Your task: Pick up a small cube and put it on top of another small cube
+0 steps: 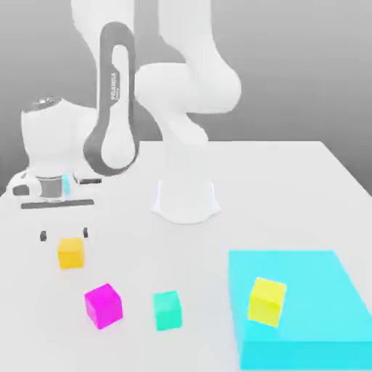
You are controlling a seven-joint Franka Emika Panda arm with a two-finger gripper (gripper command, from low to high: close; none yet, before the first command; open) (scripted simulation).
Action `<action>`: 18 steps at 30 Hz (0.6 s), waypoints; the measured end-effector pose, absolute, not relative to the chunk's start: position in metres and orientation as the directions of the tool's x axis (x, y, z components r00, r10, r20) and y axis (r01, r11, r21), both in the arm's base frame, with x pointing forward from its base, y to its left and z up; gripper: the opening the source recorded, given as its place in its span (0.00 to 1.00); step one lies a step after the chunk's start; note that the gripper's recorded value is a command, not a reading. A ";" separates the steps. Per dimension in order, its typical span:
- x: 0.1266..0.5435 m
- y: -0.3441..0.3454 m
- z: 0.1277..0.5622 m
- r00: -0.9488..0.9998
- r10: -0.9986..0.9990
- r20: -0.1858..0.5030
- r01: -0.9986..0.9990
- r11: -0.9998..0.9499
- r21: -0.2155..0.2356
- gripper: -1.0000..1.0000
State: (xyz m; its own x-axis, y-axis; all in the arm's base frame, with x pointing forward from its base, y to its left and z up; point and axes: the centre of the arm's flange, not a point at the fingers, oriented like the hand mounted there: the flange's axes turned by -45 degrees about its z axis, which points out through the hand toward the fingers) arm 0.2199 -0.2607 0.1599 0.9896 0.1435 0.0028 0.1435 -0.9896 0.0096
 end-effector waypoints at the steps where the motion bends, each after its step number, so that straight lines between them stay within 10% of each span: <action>1: 0.220 -0.261 0.155 0.990 0.143 0.003 0.143 -0.990 0.010 0.50; 5: 0.218 -0.257 0.133 0.990 0.141 0.000 0.141 -0.990 0.004 0.50; 6: 0.217 -0.255 0.128 0.990 0.140 0.000 0.140 -0.990 0.002 0.00; 18: 0.219 -0.260 0.151 0.990 0.143 0.002 0.143 -0.990 0.007 0.00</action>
